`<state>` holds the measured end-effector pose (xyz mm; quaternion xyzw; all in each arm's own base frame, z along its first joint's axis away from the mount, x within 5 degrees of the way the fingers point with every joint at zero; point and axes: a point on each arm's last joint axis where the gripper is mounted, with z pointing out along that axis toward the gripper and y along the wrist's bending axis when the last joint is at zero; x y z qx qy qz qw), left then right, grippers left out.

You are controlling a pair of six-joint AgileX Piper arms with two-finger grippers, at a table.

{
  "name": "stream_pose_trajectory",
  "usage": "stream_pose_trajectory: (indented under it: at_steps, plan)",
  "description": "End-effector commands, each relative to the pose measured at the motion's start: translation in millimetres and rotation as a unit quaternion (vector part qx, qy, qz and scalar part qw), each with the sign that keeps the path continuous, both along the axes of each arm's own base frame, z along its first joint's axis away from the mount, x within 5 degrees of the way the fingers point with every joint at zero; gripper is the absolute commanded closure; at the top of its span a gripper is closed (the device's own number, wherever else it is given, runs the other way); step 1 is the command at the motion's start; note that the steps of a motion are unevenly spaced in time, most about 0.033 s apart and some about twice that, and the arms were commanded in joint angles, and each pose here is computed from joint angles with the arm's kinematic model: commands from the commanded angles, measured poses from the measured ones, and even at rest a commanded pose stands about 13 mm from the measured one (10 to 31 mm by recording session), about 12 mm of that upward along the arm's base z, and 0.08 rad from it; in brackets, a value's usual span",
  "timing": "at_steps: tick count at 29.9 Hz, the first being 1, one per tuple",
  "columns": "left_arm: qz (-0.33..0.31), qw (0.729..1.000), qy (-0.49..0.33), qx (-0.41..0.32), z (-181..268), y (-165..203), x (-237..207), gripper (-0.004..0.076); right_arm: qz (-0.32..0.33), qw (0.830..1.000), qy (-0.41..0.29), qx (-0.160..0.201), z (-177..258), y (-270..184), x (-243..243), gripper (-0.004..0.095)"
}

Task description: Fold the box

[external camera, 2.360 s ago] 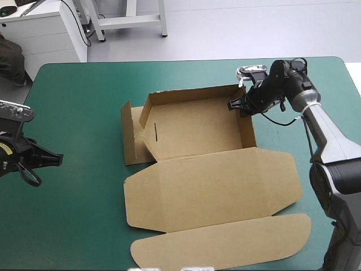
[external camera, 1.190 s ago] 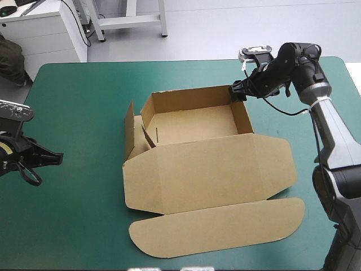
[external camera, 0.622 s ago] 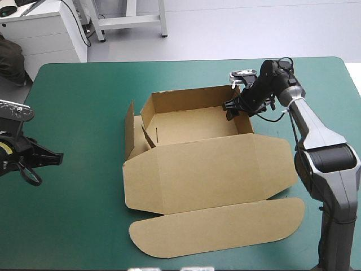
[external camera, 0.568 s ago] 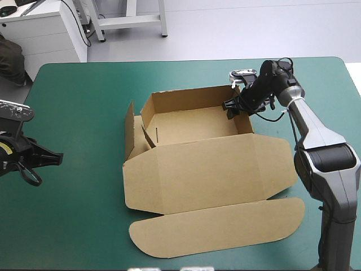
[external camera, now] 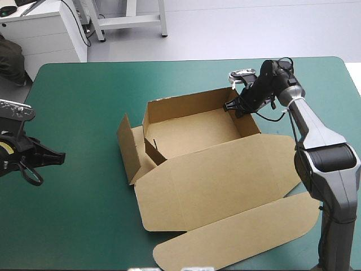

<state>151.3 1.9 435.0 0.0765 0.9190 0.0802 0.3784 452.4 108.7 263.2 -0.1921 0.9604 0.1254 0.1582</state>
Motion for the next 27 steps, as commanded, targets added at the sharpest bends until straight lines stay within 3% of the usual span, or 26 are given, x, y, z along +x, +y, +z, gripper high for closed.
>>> stream_pose_trajectory:
  at_steps: [1,11,16,24,27]
  plan:
    - [-0.001,0.999,-0.048,-0.001,12.7,0.3,-1.5,0.0729,-0.005,0.999,-0.042,0.022,54.0,-12.5,-15.3,0.0928]
    - [0.010,0.999,-0.044,0.016,12.4,3.8,-2.2,0.0731,-0.050,0.985,-0.140,0.091,140.0,-72.8,-51.9,0.0928]
    - [0.010,0.999,-0.044,0.016,12.4,3.8,-2.2,0.0731,-0.058,0.973,-0.199,0.098,182.2,-95.9,-89.6,0.0928]
    - [0.023,0.998,-0.054,0.005,13.6,4.4,-1.4,0.0731,-0.069,0.966,-0.236,0.079,204.1,-120.5,-149.7,0.0929]
    - [0.025,0.998,-0.059,0.004,13.3,4.3,1.4,0.0731,-0.069,0.963,-0.240,0.101,203.9,-123.5,-166.9,0.0929]
